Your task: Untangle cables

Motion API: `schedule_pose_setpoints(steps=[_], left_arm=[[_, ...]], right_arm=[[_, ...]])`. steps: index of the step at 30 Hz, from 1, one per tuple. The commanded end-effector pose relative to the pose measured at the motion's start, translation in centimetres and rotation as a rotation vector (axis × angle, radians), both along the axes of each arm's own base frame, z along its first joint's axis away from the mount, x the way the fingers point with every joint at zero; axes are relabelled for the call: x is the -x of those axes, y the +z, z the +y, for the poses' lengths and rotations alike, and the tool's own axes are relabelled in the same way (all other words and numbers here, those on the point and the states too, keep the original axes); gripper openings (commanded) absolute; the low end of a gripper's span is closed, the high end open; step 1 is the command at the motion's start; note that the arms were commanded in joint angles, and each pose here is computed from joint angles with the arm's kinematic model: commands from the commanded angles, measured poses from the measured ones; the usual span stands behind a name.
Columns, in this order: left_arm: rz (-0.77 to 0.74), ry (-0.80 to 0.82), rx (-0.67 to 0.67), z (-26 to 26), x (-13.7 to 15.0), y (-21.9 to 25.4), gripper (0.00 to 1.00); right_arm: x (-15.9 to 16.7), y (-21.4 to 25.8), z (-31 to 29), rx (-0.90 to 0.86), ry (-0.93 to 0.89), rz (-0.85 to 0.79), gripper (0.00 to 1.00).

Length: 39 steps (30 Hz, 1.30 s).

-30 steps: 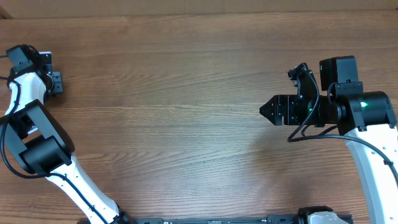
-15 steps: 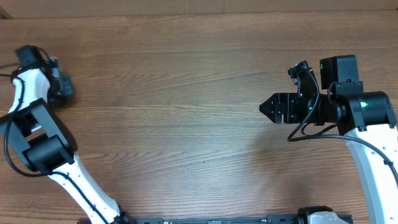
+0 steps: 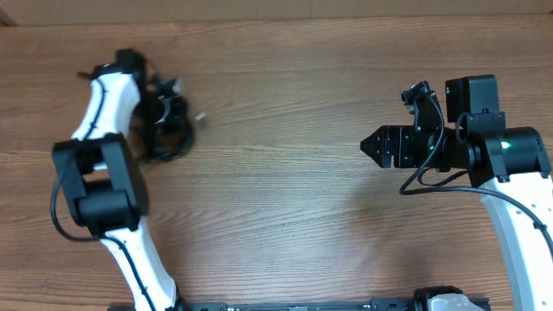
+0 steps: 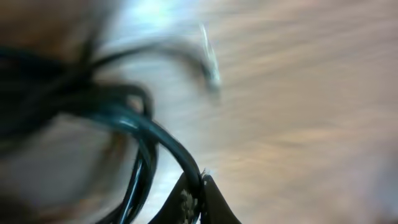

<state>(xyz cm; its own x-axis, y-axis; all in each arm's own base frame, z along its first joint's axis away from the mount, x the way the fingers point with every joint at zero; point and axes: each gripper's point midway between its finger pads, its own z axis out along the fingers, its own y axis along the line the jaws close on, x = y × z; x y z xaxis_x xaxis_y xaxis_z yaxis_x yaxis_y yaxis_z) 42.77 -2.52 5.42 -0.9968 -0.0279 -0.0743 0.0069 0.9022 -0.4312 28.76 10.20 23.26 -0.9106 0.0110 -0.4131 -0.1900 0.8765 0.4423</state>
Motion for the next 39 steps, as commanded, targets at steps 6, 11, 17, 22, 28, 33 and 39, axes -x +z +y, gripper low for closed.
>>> schedule_pose_setpoints(steps=[6, 11, 17, 22, 28, 33, 39], left_arm=[[-0.313, -0.311, 0.224, -16.3, 4.9, 16.4, 0.04], [-0.319, -0.308, 0.274, -20.1, 6.6, 18.6, 0.04], [-0.321, -0.341, 0.43, -23.0, 7.4, 20.7, 0.04], [-0.348, -0.399, 0.564, -24.4, 8.0, 22.8, 0.04], [-0.315, -0.357, 0.61, -24.8, 7.8, 23.6, 0.04], [-0.278, -0.255, 0.608, -24.8, 6.7, 23.8, 0.04], [-0.248, -0.069, 0.479, -23.7, 4.8, 22.0, 0.04]], right_arm=[[-1.5, 1.0, 0.6, -0.09, -0.116, 0.022, 0.67], [-1.6, -0.1, 0.7, -0.089, -0.122, 0.074, 0.66], [-1.6, 0.4, 2.3, -0.185, -0.066, 0.09, 0.63], [-1.7, 0.6, 4.0, -0.253, -0.011, 0.108, 0.63], [-2.1, 0.6, 6.3, -0.302, 0.044, 0.114, 0.59], [-3.9, 1.7, 6.7, -0.364, -0.055, 0.107, 0.6], [-4.7, 0.5, 5.2, -0.307, -0.204, 0.148, 0.6]])
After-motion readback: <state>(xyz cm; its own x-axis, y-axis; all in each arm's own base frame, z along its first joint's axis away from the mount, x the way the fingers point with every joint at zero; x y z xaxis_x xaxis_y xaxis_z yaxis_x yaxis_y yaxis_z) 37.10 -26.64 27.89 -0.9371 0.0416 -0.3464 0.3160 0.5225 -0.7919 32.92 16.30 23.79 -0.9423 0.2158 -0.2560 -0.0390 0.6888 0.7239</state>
